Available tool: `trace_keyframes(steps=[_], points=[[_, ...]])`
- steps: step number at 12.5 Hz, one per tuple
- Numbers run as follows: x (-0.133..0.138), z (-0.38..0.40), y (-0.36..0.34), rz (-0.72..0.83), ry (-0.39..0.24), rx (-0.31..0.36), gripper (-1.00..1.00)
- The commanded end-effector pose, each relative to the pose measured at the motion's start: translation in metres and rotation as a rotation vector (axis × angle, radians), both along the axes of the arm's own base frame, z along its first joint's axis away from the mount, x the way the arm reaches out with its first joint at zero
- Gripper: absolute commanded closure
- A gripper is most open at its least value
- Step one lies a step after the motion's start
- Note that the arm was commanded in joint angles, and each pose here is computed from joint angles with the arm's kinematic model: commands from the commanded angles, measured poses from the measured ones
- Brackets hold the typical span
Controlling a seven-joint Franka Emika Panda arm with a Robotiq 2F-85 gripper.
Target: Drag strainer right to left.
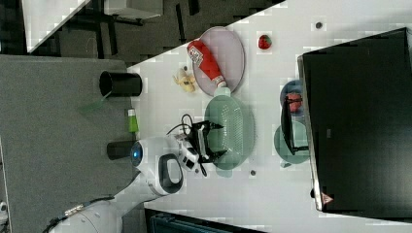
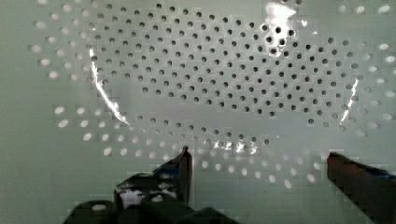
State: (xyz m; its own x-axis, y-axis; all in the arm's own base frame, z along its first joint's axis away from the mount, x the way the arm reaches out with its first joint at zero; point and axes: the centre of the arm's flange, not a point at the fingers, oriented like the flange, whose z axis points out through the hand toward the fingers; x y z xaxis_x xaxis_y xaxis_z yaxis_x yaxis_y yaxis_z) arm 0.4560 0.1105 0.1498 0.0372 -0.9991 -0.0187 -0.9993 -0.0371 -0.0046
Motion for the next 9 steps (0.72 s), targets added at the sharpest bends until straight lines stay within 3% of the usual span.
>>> trace_keyframes(steps=[1,9], points=[[-0.012,0.008,0.059,0.003,-0.005,0.017,-1.0],[-0.001,0.005,0.119,0.048,0.033,0.013,-1.0]])
